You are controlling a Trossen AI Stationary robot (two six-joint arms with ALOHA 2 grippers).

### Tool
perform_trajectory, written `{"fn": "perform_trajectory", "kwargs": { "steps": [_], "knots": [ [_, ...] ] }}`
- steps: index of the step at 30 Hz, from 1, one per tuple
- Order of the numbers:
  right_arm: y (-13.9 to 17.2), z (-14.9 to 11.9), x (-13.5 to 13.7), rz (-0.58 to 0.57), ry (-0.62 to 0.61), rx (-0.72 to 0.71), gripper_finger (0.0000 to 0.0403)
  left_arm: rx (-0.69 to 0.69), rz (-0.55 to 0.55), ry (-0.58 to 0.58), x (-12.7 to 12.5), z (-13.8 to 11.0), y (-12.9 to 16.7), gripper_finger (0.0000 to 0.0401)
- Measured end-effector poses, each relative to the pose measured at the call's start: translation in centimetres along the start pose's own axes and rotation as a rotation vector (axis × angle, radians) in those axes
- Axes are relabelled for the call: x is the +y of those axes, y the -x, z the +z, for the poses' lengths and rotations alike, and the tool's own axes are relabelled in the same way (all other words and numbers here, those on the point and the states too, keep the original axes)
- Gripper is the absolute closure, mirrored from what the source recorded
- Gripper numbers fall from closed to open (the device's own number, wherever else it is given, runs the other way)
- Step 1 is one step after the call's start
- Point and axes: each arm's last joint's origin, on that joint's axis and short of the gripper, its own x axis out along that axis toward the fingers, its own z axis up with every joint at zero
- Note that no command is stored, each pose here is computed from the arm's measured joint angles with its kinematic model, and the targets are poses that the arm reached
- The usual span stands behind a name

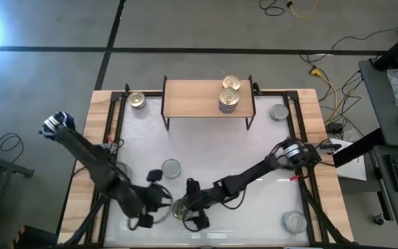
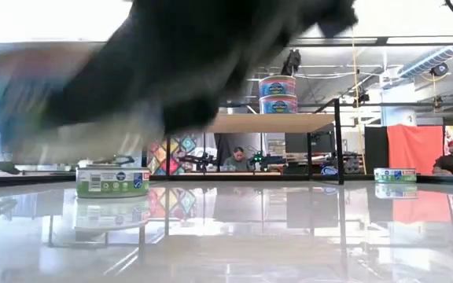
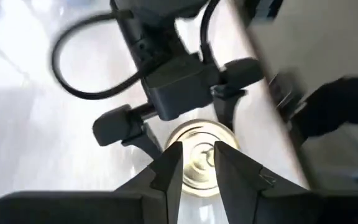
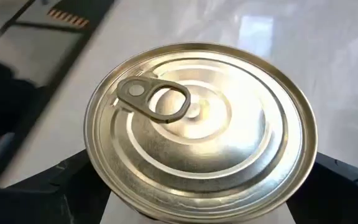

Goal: Stack canned seafood by type on shelf
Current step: Stack the blue-pink tuna can on top of the other blue-pink tuna can on the shelf

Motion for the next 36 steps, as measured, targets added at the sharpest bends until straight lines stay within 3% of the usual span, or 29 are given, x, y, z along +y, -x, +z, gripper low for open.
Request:
{"fn": "perform_trajectory", "kwargs": {
  "steps": [7,10,15,20,26,33,36],
  "knots": [
    [7.5,4.3,0.6,0.0,0.075,0.019,0.0035,-0.202,-0.079,-0.035,1.5,1.6,4.6,0.0324],
    [11.7,6.0,0.3,-0.061,0.12,-0.012,0.0035,-0.229,-0.075,-0.13,2.1,1.3,4.1,0.0324],
    [18.7,7.1,-2.3,-0.156,0.151,-0.097,0.0035,-0.288,-0.112,-0.143,5.8,2.3,1.7,0.0324],
    [25.9,5.8,-7.6,-0.347,0.127,-0.183,0.0035,-0.284,-0.04,-0.151,11.7,3.3,0.1,0.0324],
    [33.5,3.7,-15.4,-0.674,0.087,-0.279,0.0035,-0.413,0.018,-0.181,19.0,4.5,0.5,0.0324],
    [40.1,1.0,-25.2,-0.704,-0.026,-0.312,0.0035,-0.439,0.189,-0.083,28.5,4.8,1.4,0.0324],
    [41.5,-0.3,-28.2,-0.673,-0.061,-0.322,0.0035,-0.432,0.202,-0.076,31.7,4.9,1.4,0.0324]
  ]
}}
